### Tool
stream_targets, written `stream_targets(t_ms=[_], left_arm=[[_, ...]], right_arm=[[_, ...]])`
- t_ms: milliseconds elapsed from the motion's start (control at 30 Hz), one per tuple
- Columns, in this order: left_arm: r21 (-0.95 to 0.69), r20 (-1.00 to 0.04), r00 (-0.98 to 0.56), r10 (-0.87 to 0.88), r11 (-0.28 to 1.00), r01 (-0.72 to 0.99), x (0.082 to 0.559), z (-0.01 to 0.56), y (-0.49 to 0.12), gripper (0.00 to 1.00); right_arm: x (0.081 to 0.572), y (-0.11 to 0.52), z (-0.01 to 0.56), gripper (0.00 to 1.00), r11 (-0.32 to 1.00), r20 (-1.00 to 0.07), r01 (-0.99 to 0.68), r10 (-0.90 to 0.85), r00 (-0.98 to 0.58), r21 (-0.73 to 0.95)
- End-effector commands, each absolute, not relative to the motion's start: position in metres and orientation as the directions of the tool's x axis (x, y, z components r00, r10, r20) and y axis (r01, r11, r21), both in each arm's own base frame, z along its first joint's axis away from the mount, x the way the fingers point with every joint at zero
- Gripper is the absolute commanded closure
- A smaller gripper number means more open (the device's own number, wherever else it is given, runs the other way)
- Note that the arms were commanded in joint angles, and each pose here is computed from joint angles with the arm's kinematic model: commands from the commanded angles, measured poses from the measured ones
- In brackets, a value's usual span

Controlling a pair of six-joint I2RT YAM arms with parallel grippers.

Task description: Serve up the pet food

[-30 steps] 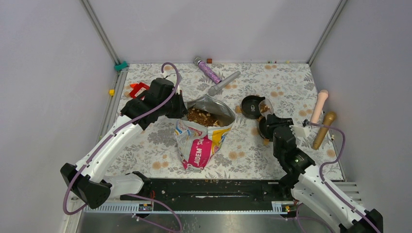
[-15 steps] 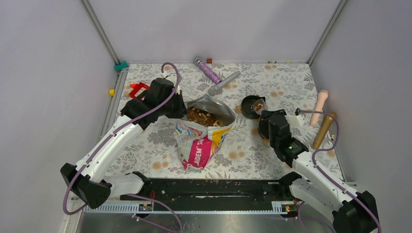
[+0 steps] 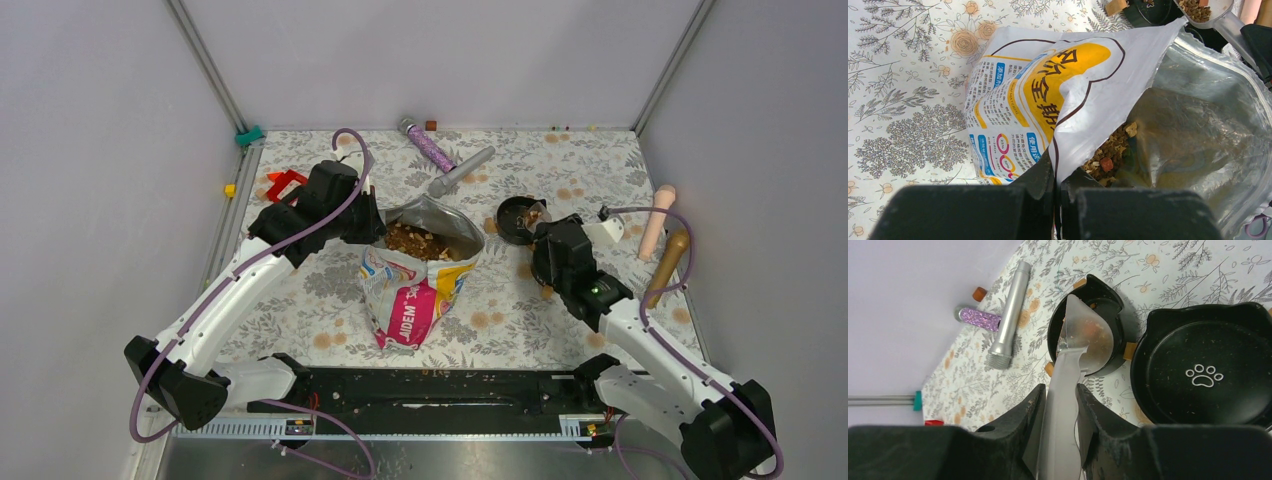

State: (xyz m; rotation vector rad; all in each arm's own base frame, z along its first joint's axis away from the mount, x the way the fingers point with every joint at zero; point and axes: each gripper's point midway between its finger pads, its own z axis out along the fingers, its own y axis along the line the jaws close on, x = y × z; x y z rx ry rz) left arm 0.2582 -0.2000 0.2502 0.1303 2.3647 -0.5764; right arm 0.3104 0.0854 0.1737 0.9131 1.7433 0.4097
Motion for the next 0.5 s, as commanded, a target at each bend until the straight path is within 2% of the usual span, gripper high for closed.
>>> stream_targets(t_ms=[0,467], left_arm=[[-0.413,-0.669,-0.74,-0.07,0.863,0.291,0.257,0.2647,-0.2116,1.0],[-0.41,-0.668,-0.741,-0.063,0.863,0.296,0.2567,0.2649,-0.2113,1.0]], right_arm=[[0.317,0.0832,0.1967,1.0,0.692,-0.7,0.361,0.701,-0.133,0.625],[0.3231,0.0929,0.1975,1.0,0.796,-0.766,0.335,0.592,-0.252,0.505]])
